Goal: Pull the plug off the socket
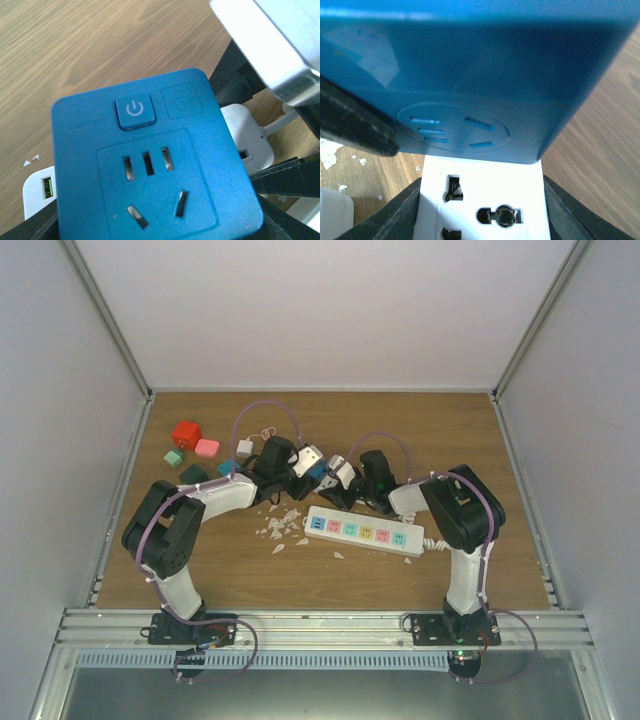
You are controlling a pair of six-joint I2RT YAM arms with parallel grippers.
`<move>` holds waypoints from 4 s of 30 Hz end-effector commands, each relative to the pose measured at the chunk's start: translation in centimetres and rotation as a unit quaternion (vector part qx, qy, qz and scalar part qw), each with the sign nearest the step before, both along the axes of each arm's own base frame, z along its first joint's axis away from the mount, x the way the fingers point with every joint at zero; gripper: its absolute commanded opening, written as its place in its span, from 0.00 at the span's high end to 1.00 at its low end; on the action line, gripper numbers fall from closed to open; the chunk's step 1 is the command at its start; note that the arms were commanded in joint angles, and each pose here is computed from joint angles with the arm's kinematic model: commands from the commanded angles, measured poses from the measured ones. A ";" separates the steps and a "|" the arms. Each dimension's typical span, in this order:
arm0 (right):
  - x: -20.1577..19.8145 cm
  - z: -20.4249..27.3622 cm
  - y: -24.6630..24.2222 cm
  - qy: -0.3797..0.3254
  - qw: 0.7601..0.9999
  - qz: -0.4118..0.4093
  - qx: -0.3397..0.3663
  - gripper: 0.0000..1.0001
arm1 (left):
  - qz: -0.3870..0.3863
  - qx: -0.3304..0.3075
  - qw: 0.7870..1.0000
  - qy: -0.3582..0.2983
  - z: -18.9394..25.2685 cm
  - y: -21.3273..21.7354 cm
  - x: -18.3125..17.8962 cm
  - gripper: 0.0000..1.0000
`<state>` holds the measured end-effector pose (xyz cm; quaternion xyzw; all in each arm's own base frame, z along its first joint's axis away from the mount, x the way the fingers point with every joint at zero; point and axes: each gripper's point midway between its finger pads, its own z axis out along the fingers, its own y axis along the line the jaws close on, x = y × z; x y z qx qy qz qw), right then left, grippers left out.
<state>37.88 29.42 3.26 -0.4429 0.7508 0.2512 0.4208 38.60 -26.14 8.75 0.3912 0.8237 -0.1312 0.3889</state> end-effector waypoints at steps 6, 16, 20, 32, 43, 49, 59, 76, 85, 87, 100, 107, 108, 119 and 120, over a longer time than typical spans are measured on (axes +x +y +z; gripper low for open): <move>0.7 -2.9 -1.6 0.025 0.998 -0.036 -0.038 0.98 | -0.067 -0.129 0.989 -0.028 8.6 -3.5 0.0 0.81; 0.8 -3.0 -1.6 0.026 0.998 -0.038 -0.040 0.98 | -0.047 -0.039 0.994 -0.087 6.4 -2.2 0.4 0.85; 0.4 -3.0 -1.3 0.034 0.999 -0.021 -0.037 0.96 | -0.039 -0.037 0.995 -0.084 7.5 -0.9 0.6 0.85; 0.3 -2.5 0.2 0.075 0.992 0.062 -0.079 0.85 | -0.130 0.114 0.984 -0.031 9.0 6.2 -2.1 0.80; -0.2 -1.7 1.0 0.139 0.981 0.096 -0.091 0.81 | -0.228 0.251 0.937 0.081 5.2 13.0 -9.1 0.78; -0.4 -1.9 0.2 0.143 0.976 0.099 -0.127 0.81 | -0.255 0.332 0.895 0.155 3.0 17.8 -12.8 0.78; -2.5 -3.9 -3.0 0.143 0.965 0.109 -0.192 0.81 | -0.253 0.418 0.844 0.223 0.2 22.5 -15.6 0.76; -5.4 -4.8 -12.2 0.150 0.958 0.086 -0.228 0.81 | -0.247 0.509 0.762 0.314 -2.1 26.8 -16.9 0.69; -6.3 -4.8 -16.5 0.152 0.957 0.072 -0.235 0.80 | -0.241 0.515 0.753 0.332 -2.5 26.9 -15.9 0.39; -6.3 -4.5 -16.8 0.148 0.958 0.075 -0.232 0.78 | -0.242 0.511 0.755 0.331 -2.6 26.6 -15.8 0.30; -7.9 -2.3 -15.0 0.139 0.963 0.122 -0.198 0.48 | -0.235 0.444 0.826 0.256 1.9 23.3 -13.0 0.01; -5.0 3.3 -13.9 0.095 0.977 0.099 -0.164 0.15 | -0.197 0.370 0.898 0.135 8.0 20.4 -8.3 0.01; -4.5 4.3 -13.7 0.088 0.979 0.097 -0.157 0.12 | -0.189 0.360 0.906 0.118 8.7 20.1 -7.6 0.01; -1.6 17.9 -12.3 -0.014 0.995 0.054 -0.084 0.00 | -0.116 0.166 0.978 -0.045 20.2 16.8 -2.9 0.01; -1.5 19.0 -12.4 -0.024 0.995 0.047 -0.080 0.00 | -0.105 0.145 0.982 -0.056 21.2 16.6 -2.4 0.01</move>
